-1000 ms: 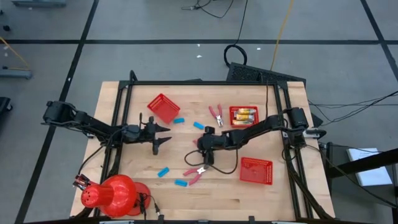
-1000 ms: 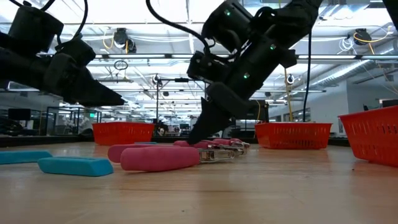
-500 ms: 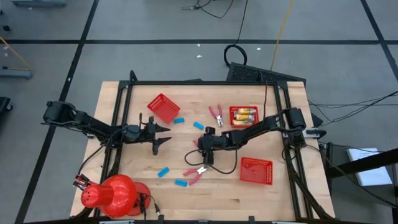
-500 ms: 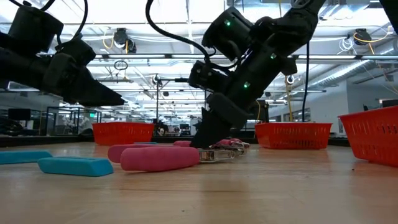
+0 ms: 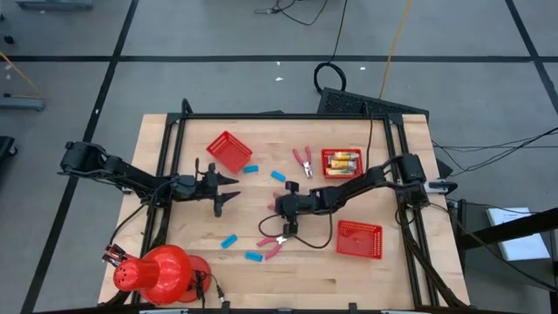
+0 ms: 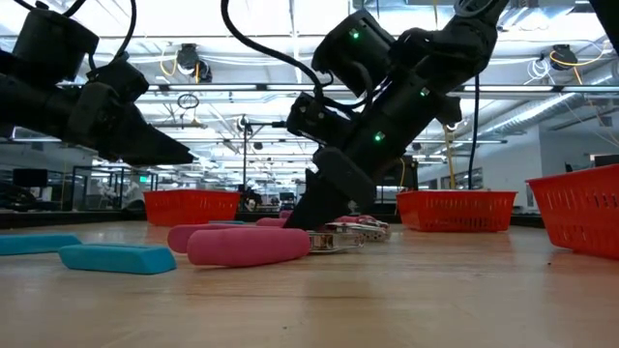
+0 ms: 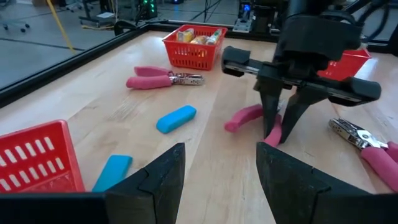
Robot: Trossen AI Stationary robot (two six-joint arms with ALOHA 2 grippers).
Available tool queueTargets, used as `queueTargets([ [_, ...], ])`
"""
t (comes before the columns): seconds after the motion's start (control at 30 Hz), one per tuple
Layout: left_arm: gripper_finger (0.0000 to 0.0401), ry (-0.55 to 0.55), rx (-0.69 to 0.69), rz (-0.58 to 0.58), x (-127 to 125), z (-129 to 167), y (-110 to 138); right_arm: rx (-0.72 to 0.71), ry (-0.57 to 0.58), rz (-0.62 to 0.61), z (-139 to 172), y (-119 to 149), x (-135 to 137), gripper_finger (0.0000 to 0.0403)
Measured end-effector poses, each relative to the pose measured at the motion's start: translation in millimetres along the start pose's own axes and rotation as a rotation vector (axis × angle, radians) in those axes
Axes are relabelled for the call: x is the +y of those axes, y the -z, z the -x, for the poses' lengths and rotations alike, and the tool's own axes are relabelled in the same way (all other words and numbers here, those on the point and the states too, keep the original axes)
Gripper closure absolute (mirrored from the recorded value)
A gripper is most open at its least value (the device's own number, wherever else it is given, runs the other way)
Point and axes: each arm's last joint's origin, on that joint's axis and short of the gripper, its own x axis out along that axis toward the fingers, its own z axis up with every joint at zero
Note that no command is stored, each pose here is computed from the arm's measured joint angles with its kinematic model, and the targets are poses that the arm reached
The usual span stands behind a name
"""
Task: Pick & Place School Supplies
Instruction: Put the center pink hole puncher into the bottom red bin
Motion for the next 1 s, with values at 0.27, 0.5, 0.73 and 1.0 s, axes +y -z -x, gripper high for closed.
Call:
queueTargets([
  [0.27,0.0201,-0.006,0.006,-0.001,0.2,0.0,0.6,-0.052,0.019,0.092,12.4,-5.1,23.3,0.0367],
  [0.5,0.0201,-0.006,0.007,0.010,0.2,0.0,0.7,-0.173,0.099,0.161,56.8,-32.0,37.8,0.0367],
  [0.73,0.0201,-0.006,0.008,0.016,0.2,-0.1,0.8,-0.132,0.194,0.195,116.2,-34.6,56.3,0.0367],
  [1.0,0.0201,-0.007,0.009,0.019,0.2,-0.1,0.9,0.001,0.255,0.109,167.5,-5.2,81.7,0.0368],
])
